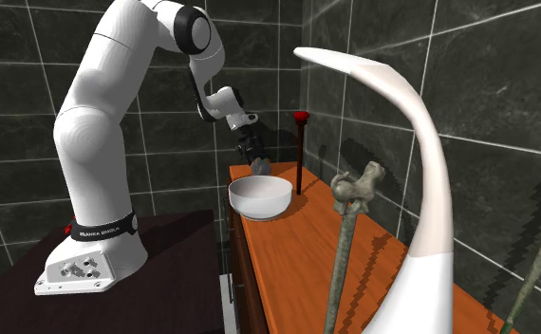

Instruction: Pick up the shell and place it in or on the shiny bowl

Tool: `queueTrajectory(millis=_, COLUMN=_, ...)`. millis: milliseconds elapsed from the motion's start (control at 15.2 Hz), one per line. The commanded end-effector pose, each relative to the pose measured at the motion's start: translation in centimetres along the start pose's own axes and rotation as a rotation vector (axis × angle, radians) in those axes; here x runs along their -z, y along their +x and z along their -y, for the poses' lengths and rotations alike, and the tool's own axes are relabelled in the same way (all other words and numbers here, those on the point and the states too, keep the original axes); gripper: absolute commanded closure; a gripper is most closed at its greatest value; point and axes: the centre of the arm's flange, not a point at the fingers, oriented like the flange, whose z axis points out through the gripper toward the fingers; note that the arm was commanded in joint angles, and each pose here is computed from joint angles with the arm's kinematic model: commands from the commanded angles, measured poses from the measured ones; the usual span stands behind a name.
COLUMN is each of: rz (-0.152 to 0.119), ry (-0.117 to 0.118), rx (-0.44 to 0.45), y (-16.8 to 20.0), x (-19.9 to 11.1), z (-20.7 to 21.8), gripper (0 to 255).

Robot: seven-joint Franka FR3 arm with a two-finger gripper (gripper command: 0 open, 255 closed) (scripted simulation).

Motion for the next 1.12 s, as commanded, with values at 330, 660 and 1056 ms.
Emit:
queueTrajectory(millis=330, rz=0.000, ry=0.000, rx=0.000, y=0.0, x=3.2, z=-1.8, gripper=255)
queueTrajectory(millis=660, rz=0.000, ry=0.000, rx=0.000, y=0.0, x=5.5, z=-3.1, gripper=255)
queueTrajectory(millis=1056, rz=0.000, ry=0.000, rx=0.000, y=0.1, x=8.3, z=-4.6, gripper=255)
